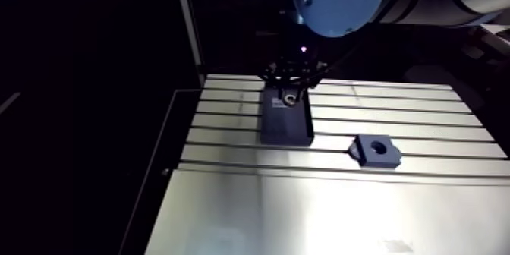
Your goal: Pick up the bearing and press it into the housing until flush.
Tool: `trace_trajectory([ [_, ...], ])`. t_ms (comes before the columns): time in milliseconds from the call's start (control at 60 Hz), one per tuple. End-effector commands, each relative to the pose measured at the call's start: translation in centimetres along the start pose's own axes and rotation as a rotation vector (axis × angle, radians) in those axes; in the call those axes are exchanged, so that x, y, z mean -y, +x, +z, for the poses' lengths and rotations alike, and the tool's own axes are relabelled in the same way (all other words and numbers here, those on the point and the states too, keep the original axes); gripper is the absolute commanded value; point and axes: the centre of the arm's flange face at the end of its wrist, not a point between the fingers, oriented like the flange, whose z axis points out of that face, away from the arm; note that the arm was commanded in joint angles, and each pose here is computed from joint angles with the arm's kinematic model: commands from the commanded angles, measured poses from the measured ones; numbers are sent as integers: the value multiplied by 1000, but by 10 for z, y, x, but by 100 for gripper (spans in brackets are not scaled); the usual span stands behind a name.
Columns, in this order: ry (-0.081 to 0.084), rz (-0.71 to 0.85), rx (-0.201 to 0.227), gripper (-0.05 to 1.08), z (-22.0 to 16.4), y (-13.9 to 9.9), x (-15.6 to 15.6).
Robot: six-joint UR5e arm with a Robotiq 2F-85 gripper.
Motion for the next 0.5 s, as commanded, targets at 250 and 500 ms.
trace_trajectory([
  [250,-11,-35,-20,58,-49,-29,-70],
  [500,-18,-43,2,59,-42,-46,-110],
])
